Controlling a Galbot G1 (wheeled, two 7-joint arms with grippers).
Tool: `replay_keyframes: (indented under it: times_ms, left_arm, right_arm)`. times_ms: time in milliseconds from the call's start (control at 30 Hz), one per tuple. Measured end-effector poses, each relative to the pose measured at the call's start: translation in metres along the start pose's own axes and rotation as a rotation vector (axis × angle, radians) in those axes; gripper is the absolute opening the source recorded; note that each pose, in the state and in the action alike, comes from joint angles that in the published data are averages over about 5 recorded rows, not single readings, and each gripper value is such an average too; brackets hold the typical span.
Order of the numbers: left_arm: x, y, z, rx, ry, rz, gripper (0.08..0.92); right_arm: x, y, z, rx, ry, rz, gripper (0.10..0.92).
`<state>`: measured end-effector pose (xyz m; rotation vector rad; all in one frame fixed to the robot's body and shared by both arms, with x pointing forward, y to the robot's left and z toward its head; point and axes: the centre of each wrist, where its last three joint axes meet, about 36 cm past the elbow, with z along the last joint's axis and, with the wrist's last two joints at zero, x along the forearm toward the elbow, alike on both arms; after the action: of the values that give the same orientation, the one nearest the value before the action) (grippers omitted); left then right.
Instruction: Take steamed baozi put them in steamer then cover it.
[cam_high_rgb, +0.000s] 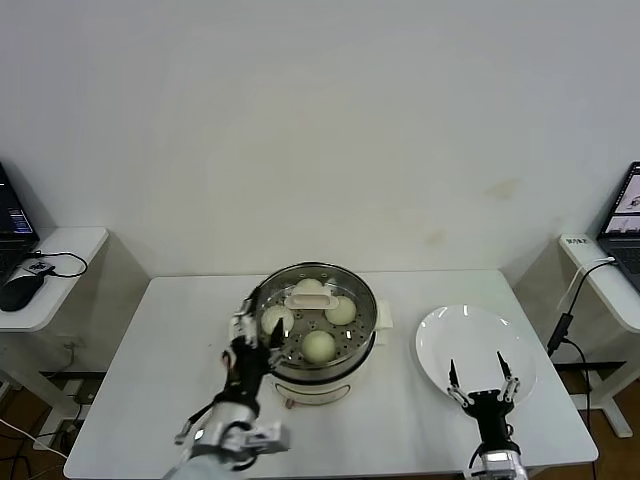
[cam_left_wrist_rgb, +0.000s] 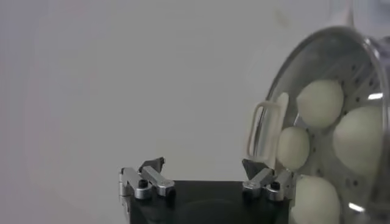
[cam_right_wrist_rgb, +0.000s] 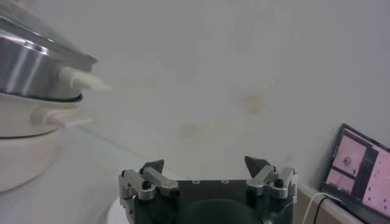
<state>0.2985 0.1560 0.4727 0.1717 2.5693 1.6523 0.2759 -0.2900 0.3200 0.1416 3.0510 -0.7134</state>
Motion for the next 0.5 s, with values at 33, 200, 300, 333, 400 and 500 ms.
replay_keyframes:
  times_ms: [33,200,300,333,400,500]
  left_arm:
    - [0.003,0.001,0.007,0.044,-0.003,-0.002,0.823]
    - [0.014,0.001,0.05,0.288,0.0,-0.008,0.823]
    - [0.022,-0.005,0.072,0.446,0.023,-0.009,0.823]
    - [0.025,-0.007,0.079,0.498,0.032,-0.011,0.823]
    - [0.03,-0.011,0.089,0.589,0.05,-0.019,0.823]
    - [0.035,-0.016,0.102,0.7,0.075,-0.038,0.823]
  right_arm:
    - [-0.001,-0.001,0.001,-0.004,0.0,-0.002,0.823]
    - [0.0,-0.008,0.008,-0.024,0.014,-0.015,0.823]
    - [0.002,-0.014,0.011,-0.037,0.023,-0.027,0.823]
    - [0.003,-0.016,0.012,-0.041,0.025,-0.03,0.823]
    - [0.006,-0.021,0.013,-0.05,0.03,-0.038,0.823]
    - [0.011,-0.027,0.014,-0.061,0.036,-0.047,0.823]
